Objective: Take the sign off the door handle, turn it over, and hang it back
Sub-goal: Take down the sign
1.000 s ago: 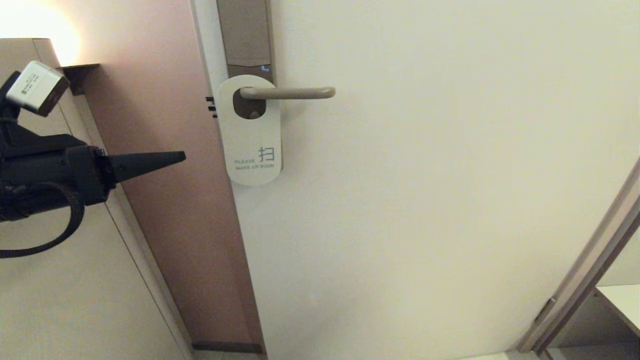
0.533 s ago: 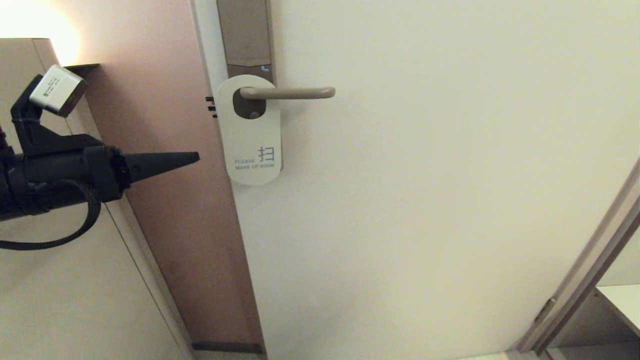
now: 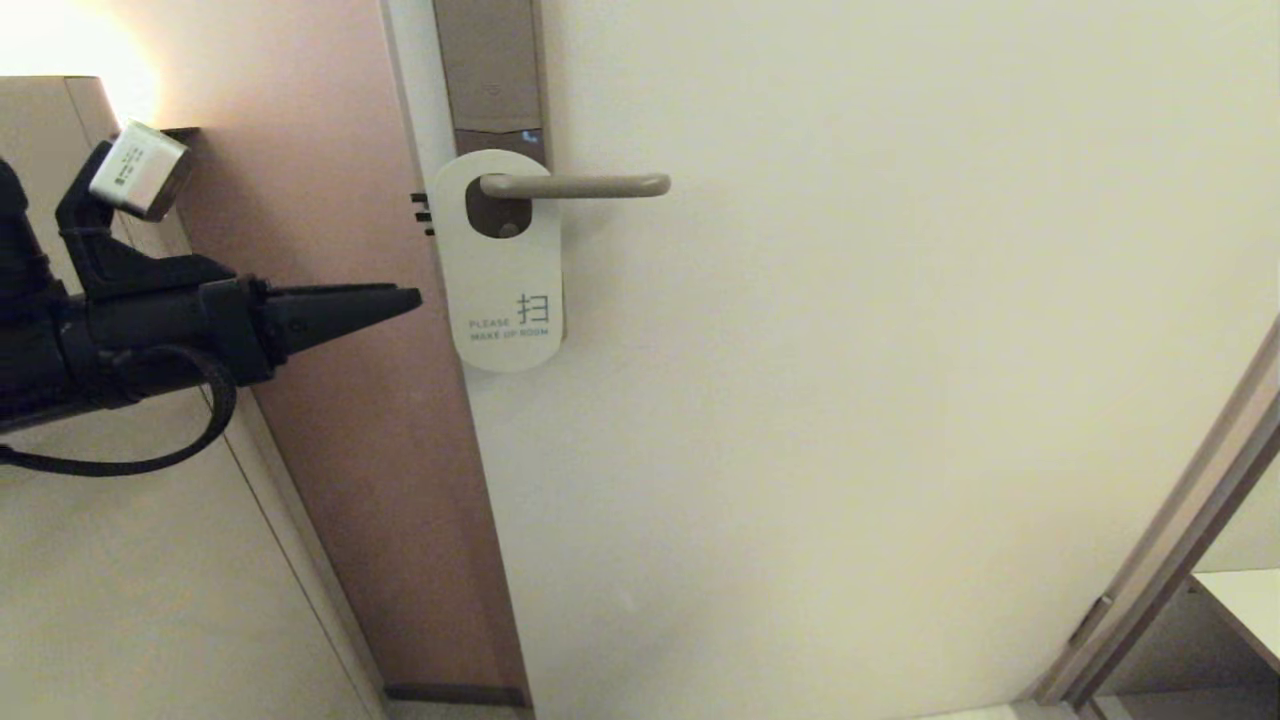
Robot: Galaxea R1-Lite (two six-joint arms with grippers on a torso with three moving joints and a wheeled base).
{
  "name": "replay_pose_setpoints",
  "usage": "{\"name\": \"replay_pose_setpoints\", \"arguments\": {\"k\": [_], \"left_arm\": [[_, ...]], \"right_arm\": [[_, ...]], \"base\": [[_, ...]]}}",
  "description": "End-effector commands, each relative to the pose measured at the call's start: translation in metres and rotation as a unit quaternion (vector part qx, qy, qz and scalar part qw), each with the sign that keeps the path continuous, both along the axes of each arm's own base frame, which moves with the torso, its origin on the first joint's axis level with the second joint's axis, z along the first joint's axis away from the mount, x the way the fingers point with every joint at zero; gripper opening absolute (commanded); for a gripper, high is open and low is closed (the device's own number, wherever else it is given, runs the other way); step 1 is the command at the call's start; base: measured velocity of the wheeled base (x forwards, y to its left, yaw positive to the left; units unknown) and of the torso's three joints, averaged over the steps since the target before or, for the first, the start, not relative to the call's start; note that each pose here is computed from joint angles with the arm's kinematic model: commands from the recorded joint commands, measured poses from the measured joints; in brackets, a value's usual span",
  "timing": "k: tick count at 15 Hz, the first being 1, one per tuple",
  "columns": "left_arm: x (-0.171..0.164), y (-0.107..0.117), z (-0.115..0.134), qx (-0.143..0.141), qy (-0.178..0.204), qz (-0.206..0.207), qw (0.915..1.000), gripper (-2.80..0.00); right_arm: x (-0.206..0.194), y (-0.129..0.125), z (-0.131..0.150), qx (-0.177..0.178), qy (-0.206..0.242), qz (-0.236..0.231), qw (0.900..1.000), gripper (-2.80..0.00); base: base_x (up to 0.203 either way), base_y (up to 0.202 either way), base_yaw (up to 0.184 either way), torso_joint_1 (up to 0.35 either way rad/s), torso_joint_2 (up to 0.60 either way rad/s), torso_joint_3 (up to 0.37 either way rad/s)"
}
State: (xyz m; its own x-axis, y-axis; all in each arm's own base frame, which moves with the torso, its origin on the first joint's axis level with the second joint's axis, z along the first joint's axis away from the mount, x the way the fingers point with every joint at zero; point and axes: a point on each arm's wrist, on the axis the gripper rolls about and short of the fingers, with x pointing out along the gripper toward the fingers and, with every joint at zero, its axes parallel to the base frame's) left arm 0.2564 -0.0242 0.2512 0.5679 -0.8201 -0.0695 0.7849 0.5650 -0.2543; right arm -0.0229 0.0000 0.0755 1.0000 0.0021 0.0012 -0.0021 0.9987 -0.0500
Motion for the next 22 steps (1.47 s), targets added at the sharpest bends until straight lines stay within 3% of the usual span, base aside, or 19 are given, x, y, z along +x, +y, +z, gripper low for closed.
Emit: {"name": "replay_pose_setpoints", "arguments": {"k": [1,3,9,12,22], "left_arm": [[0.009,0.000,-0.009,-0.002,0.016,-0.014,0.9998,0.00],[0.020,-0.001,-0.017,-0.002,0.016,-0.024,0.9996,0.00],[0.048,-0.011,-0.030,-0.005,-0.033,-0.044,0.9985,0.00],[0.047,-0.024,-0.030,-0.005,-0.035,-0.064,0.9973,0.00],[0.065,-0.030,-0.030,-0.007,-0.044,-0.070,0.9966,0.00]], "right_arm": [[0.000,0.000,0.000,0.000,0.000,0.000,1.000,-2.80],[0.000,0.000,0.000,0.000,0.000,0.000,1.000,-2.80],[0.000,0.000,0.000,0.000,0.000,0.000,1.000,-2.80],[0.000,0.000,0.000,0.000,0.000,0.000,1.000,-2.80],[0.000,0.000,0.000,0.000,0.000,0.000,1.000,-2.80]], "base": [[0.000,0.000,0.000,0.000,0.00,0.000],[0.000,0.000,0.000,0.000,0.00,0.000],[0.000,0.000,0.000,0.000,0.00,0.000],[0.000,0.000,0.000,0.000,0.00,0.000],[0.000,0.000,0.000,0.000,0.00,0.000]]}}
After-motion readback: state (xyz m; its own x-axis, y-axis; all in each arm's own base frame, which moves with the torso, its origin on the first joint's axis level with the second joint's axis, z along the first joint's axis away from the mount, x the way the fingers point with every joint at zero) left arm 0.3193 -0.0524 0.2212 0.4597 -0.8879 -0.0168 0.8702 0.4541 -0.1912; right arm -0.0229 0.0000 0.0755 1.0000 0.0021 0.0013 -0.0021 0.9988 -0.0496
